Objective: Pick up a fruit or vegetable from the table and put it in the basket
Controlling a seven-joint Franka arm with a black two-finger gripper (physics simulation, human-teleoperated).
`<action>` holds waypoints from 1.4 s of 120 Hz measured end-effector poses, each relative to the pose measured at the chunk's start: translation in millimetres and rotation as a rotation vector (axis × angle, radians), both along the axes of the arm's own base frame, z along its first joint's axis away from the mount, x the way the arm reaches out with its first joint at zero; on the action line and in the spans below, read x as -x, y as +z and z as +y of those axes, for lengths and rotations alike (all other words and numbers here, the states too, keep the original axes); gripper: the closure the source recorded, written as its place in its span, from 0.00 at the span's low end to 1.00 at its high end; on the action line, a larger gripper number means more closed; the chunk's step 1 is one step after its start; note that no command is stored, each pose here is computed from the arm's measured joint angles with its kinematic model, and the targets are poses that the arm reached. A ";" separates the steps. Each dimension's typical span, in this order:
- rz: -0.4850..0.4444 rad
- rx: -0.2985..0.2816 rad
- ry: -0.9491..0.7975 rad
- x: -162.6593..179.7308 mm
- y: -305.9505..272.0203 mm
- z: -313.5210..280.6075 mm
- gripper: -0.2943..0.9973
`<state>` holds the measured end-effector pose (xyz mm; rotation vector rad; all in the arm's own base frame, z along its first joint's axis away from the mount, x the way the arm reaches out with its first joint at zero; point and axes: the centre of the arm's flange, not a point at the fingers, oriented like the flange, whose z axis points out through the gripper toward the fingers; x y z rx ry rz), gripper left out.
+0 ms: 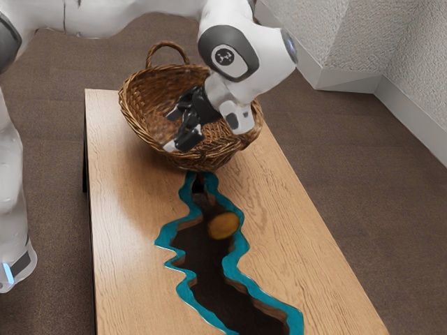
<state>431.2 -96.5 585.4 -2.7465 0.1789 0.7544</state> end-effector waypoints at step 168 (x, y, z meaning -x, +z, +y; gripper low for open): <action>-0.540 0.278 0.369 -91.7 -120.4 -42.2 0.23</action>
